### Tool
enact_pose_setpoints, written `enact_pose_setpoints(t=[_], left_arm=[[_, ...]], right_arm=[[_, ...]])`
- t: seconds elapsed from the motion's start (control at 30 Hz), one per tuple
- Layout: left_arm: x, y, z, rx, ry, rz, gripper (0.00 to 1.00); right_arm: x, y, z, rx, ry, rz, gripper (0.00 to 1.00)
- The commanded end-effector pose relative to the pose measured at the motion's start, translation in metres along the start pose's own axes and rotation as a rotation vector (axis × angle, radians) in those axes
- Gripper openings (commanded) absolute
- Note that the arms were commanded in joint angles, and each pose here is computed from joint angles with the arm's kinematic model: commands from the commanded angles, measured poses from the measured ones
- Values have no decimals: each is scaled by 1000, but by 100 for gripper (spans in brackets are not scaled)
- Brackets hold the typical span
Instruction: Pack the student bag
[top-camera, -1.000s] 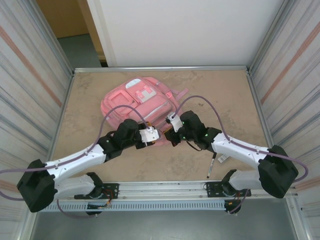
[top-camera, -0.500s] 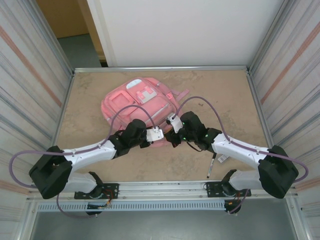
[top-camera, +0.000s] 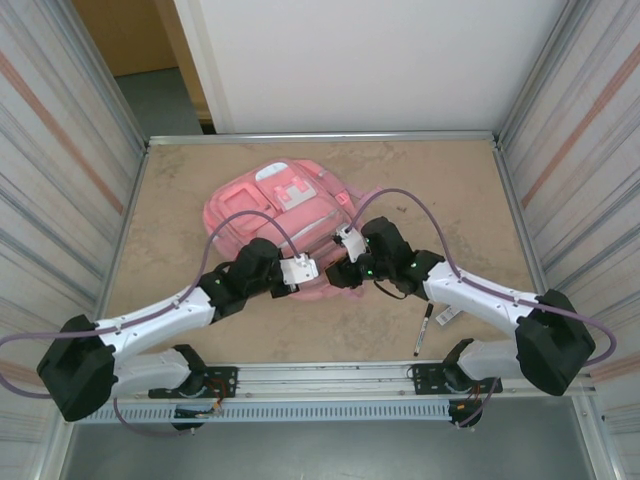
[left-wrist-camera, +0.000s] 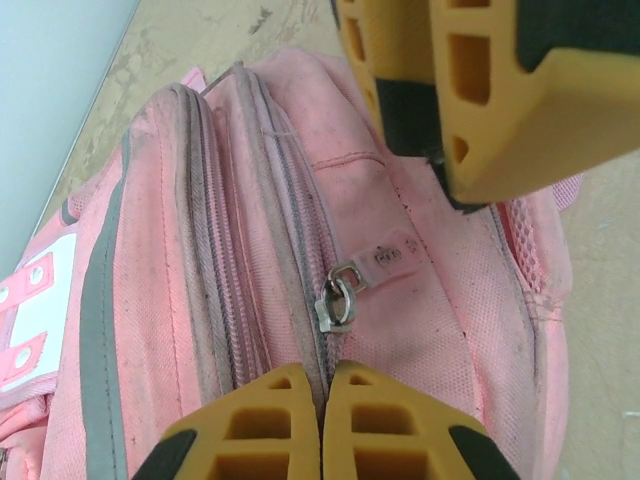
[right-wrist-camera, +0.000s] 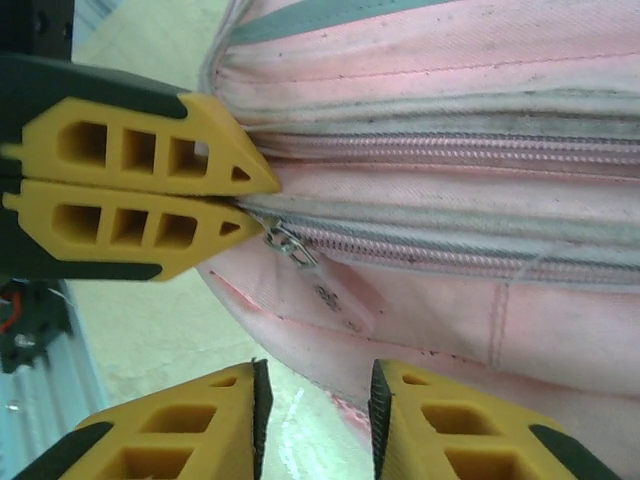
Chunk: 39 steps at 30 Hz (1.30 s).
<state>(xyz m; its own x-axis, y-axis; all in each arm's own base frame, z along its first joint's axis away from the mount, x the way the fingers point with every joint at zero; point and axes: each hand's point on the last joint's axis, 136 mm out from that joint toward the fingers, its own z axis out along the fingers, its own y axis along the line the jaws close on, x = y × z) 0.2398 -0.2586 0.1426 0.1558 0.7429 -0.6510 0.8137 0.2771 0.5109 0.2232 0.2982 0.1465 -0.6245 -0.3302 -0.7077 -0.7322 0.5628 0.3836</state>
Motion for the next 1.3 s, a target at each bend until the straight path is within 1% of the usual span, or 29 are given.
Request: enact_pose_setpoints(t=[0.0,0.07,0.13,0.23,0.3,0.53,0.6,0.63,0.7,0.77,0.83,0.9,1.03,1.17,1.27], left_arm=[[-26,3,-9,22,-98,18,0],[-25,3,-8,24,-90,5,0],[-27,5,-9,22,-89,-26,0],[-34,3,-14,34,-132,-43,0],[-38,5,-16,28,-158,-59,0],[-47,-1,-24,77,-193,-63,0],[-49,-2,-25,85,-192,-68,0],[-49,-2,-25,90,-194,-65,0],[-48,-3,-24,91,-191,-58,0],[-45,-2,-24,82,-181,-60,0],[-43,-2,-24,84,-164,-60,0],[-37,-1,-24,84,-147,-67,0],[-25,5,-27,104,-138,-153,0],[-18,1,-29,103,-134,-136,0],[-11,5,-33,85,-105,-156,0]], right_arm=[[-5,17,1,-90,13,35,36],[-9,22,0,-109,17,39,38],[-12,21,-1,-81,19,42,40],[-8,13,2,-31,6,38,44],[-6,8,6,-17,11,53,44],[-2,23,27,-71,52,51,44],[-6,28,31,-80,54,46,43],[-6,30,32,-86,52,44,41],[-9,34,33,-93,47,35,31],[-10,29,31,-61,45,37,15],[-10,21,25,-11,33,44,9],[-9,11,18,29,23,53,0],[4,-34,-1,190,56,132,0],[15,-92,-22,369,34,276,0],[18,-122,-33,456,29,357,0]])
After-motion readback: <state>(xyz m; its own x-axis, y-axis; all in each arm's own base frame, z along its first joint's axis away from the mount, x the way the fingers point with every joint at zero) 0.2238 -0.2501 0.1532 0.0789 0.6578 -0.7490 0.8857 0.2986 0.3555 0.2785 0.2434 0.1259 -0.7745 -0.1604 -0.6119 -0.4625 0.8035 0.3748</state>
